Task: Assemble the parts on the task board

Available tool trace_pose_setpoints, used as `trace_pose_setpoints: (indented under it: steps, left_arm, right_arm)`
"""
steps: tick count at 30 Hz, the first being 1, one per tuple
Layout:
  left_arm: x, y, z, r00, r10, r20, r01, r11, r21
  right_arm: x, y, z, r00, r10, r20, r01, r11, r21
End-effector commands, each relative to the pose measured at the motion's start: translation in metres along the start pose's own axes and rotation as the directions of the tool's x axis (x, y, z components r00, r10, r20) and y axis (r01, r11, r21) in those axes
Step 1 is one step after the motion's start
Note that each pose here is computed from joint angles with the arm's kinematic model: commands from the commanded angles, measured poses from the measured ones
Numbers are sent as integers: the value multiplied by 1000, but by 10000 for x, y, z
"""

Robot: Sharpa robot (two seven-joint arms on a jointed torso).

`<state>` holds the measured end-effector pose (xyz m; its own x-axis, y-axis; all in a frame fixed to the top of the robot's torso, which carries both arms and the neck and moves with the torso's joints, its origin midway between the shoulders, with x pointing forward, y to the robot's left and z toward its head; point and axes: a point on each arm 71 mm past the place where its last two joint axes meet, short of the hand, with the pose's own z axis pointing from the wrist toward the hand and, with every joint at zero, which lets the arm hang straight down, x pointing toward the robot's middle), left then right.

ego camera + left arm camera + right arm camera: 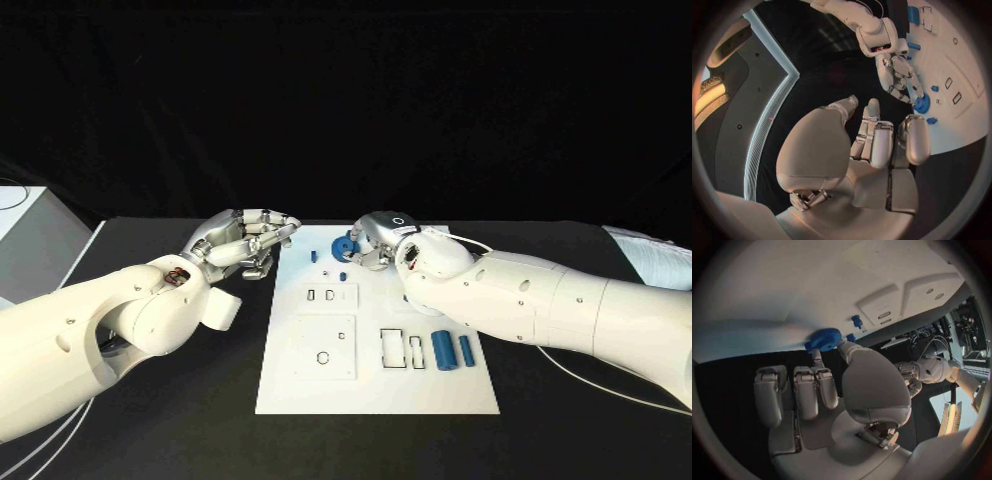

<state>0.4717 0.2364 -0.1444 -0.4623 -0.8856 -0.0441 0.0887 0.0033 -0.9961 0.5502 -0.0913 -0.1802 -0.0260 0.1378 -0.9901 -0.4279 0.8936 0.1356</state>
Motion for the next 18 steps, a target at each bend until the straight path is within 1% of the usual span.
trace_pose_setpoints:
  steps: [1, 7, 18]
  left_arm:
    - [11, -9, -1, 1000, 4, -7, -4, 1000, 6]
    - [8, -10, -3, 1000, 6, -7, -6, 1000, 6]
    - [-13, -7, -9, 1000, 9, -1, -8, 1000, 5]
  right_arm:
    - [146, -29, -49, 996, 1, -86, 0, 1000, 8]
    - [143, -40, -72, 996, 4, -85, -4, 1000, 5]
    - [109, -85, -145, 998, 12, -56, -11, 1000, 6]
